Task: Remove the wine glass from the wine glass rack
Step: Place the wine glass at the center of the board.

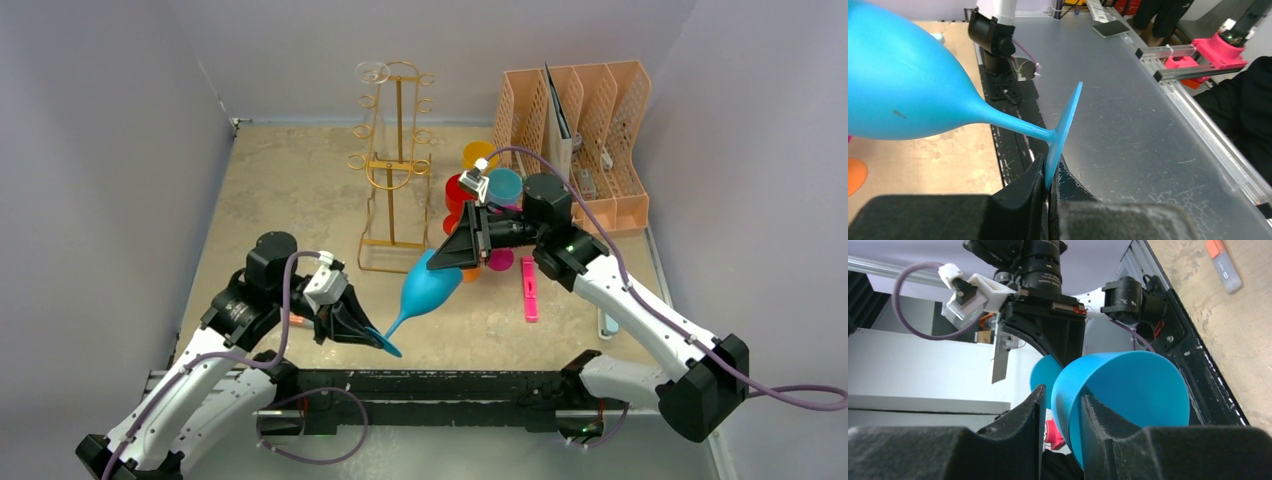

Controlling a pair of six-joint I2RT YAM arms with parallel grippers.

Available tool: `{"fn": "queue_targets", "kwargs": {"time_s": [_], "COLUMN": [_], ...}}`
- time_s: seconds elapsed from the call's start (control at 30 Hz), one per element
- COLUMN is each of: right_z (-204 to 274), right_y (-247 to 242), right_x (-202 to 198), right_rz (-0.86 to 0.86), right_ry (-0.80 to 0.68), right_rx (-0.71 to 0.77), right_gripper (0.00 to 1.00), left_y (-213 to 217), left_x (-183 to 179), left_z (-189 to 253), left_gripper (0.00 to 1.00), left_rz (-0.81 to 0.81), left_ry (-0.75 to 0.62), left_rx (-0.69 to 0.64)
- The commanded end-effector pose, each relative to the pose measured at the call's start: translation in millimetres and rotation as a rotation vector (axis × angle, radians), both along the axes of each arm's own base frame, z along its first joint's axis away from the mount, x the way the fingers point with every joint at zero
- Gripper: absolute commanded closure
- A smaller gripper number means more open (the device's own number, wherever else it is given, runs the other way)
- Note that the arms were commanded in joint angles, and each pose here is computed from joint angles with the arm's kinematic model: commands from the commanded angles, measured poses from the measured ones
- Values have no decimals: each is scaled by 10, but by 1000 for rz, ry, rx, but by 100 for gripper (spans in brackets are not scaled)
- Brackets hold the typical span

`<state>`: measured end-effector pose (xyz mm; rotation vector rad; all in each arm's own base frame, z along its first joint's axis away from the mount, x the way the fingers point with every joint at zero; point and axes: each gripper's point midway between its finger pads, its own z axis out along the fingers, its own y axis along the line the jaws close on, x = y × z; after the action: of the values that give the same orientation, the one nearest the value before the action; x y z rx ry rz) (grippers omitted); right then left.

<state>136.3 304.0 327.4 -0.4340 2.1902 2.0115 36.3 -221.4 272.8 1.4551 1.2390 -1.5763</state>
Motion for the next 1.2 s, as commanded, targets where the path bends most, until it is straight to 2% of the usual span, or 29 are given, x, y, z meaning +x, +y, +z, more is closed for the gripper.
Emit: {"fn": "queue_targets", "kwargs": {"time_s": [0.0, 0.07, 0.1, 0.13, 0.17, 0.33, 0.43, 0.5, 0.53, 0.6, 0.7, 0.73, 0.93, 1.0, 1.17], "right_z": [429, 480, 486, 505, 533, 558, 498, 463, 451, 426, 358, 331, 158, 114, 30], "right_y": [-78, -58, -47, -43, -39, -63, -91, -94, -96, -112, -141, -151, -220, -250, -381], "right_x": [-51, -3, 8, -2, -5, -75, -121, -113, -107, -120, -133, -132, -122, -123, -251], "right_rz": [7, -5, 0, 16, 27, 72, 79, 63, 55, 45, 27, 18, -29, -44, -46], "right_ry": [-43, -26, -13, -10, -14, -15, -3, -25, -38, -57, -76, -85, -134, -167, -225], "right_rx": [104, 123, 127, 138, 156, 186, 167, 150, 142, 125, 78, 60, -40, -60, -102], "right_gripper": [67, 68, 74, 86, 91, 93, 100, 100, 100, 100, 100, 100, 100, 100, 100], "left_y": [-16, -19, -21, -25, -29, -55, -68, -73, -75, -79, -79, -79, -69, -60, 41], "left_x": [138, 151, 154, 167, 184, 268, 310, 331, 336, 364, 366, 366, 476, 530, 838], "left_z": [47, 43, 43, 43, 37, 16, 11, 10, 1, -14, -28, -21, 40, 71, 32], "left_gripper": [100, 100, 100, 100, 100, 100, 100, 100, 94, 74, 57, 49, 40, 30, 21], "left_rz": [92, 103, 107, 115, 124, 160, 178, 189, 193, 213, 220, 221, 299, 337, 556], "left_ry": [-82, -79, -81, -83, -82, -82, -84, -86, -80, -58, -34, -34, -74, -86, -75], "left_rx": [1, 1, -2, -2, -1, 6, 7, 8, 11, 24, 36, 34, 38, 41, 130]}}
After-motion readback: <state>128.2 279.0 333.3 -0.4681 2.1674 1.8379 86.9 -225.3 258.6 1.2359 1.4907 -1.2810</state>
